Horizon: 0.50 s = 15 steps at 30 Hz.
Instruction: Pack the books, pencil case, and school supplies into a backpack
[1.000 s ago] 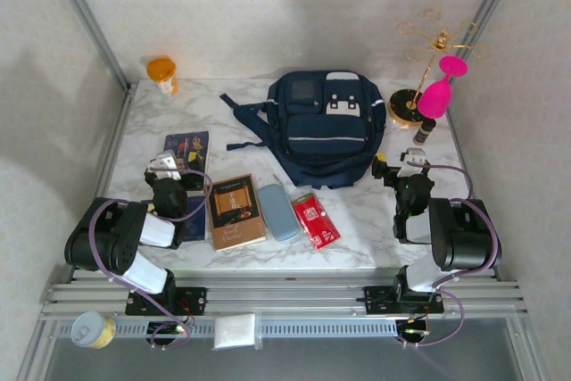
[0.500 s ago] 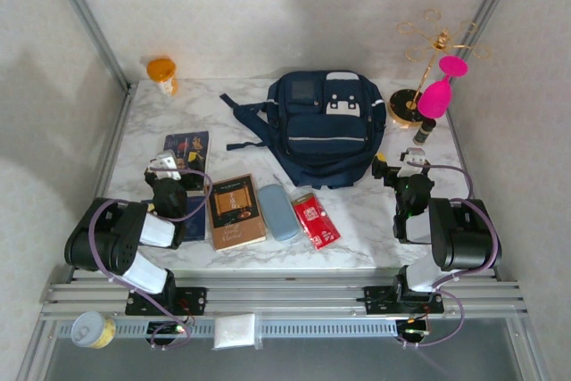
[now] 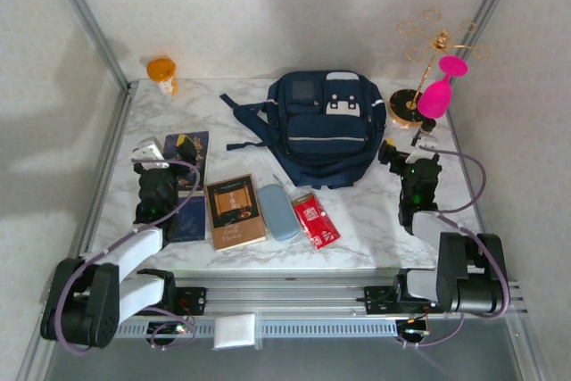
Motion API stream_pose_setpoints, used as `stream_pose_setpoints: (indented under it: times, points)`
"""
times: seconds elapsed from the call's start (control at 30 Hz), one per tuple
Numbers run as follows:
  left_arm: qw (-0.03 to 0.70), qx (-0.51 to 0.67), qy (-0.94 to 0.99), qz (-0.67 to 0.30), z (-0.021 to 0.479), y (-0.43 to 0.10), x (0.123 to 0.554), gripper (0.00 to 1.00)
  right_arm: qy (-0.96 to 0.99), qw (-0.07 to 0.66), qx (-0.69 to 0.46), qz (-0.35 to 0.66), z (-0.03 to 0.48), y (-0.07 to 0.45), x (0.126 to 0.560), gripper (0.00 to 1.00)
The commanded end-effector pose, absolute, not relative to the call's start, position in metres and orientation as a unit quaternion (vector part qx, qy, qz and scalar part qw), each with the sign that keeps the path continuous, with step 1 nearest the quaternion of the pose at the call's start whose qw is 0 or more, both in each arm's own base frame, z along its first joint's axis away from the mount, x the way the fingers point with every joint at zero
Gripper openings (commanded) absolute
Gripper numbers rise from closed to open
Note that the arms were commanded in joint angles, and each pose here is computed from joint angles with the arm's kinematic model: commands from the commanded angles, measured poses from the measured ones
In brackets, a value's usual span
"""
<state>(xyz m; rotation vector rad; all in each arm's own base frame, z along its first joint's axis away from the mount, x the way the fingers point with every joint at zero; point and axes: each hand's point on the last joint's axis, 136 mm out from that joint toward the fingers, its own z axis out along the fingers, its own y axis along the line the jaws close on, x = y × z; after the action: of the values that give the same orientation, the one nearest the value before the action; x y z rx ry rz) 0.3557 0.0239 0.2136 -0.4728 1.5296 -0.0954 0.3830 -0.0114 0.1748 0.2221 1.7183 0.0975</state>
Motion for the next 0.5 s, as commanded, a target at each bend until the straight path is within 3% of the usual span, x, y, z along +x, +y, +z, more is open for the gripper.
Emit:
stream_pose_setpoints:
  times: [0.0,0.1,0.2,0.47]
  points:
    - [0.643,-0.336,0.685,-0.072,0.208,0.043,0.347,0.99,0.775,0.586,0.218,0.086,0.166,-0.023,0.373,0.99]
    - [0.646,-0.353,0.666,-0.121,0.215,0.04,0.343,0.99,0.778,0.536,0.308,0.113,0.159,-0.03,0.36,0.99]
    - [0.611,-0.371,0.683,-0.146,0.212,0.034,0.347,0.99,0.789,0.512,0.287,0.181,0.166,-0.008,0.357,0.99]
    - [0.523,-0.309,0.748,-0.27,0.195,-0.048,0.357,0.99,0.816,0.417,0.272,0.294,0.148,0.048,0.348,0.99]
